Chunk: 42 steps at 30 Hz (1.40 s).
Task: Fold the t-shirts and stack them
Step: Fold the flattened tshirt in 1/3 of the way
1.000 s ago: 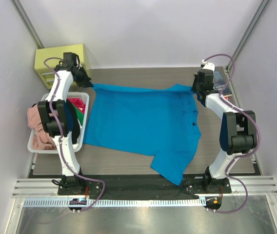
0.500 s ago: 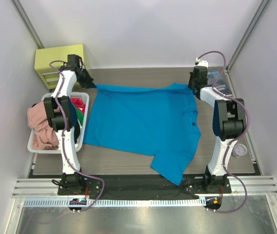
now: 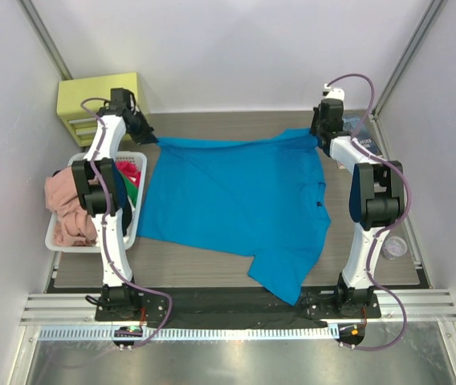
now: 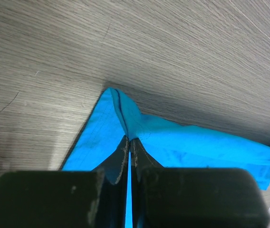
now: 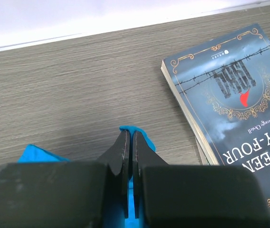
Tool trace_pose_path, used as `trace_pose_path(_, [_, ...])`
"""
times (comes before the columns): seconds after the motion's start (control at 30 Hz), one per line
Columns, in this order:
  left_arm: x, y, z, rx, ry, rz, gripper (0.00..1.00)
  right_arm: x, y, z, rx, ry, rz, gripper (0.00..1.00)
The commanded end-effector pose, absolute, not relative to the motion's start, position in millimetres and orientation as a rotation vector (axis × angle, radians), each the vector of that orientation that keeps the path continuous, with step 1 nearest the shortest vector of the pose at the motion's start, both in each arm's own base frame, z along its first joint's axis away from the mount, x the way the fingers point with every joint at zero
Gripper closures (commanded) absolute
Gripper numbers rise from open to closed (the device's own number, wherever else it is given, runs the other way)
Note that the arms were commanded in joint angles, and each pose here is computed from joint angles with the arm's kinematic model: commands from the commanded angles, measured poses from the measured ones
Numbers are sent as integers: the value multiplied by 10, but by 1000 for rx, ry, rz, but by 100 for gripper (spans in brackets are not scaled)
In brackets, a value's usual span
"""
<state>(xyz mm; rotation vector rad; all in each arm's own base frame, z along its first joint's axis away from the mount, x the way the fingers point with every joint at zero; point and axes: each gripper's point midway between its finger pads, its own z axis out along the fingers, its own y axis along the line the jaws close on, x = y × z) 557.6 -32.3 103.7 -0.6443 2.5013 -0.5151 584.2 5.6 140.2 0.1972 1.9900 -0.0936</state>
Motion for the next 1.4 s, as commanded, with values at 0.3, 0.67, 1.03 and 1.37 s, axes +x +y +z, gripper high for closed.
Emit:
trace_pose_path(0.3, [5397,-304,1449,-571,2460,-512,100,5563,-67,1747,214,1921,-141,99])
trace_pose_path(0.67, [5309,-312,1455,-605,2450,-517,100,5514,-65,1672,224,1934,-140,99])
trace_pose_path(1.03, [5385,-357,1567,-673,2422,-567,100,5606,-56,1736,254,1923,-120,99])
trace_pose_path(1.37, [5575,-360,1570,-702,2378,-591,100,5866,10,1625,214,1921,-99,99])
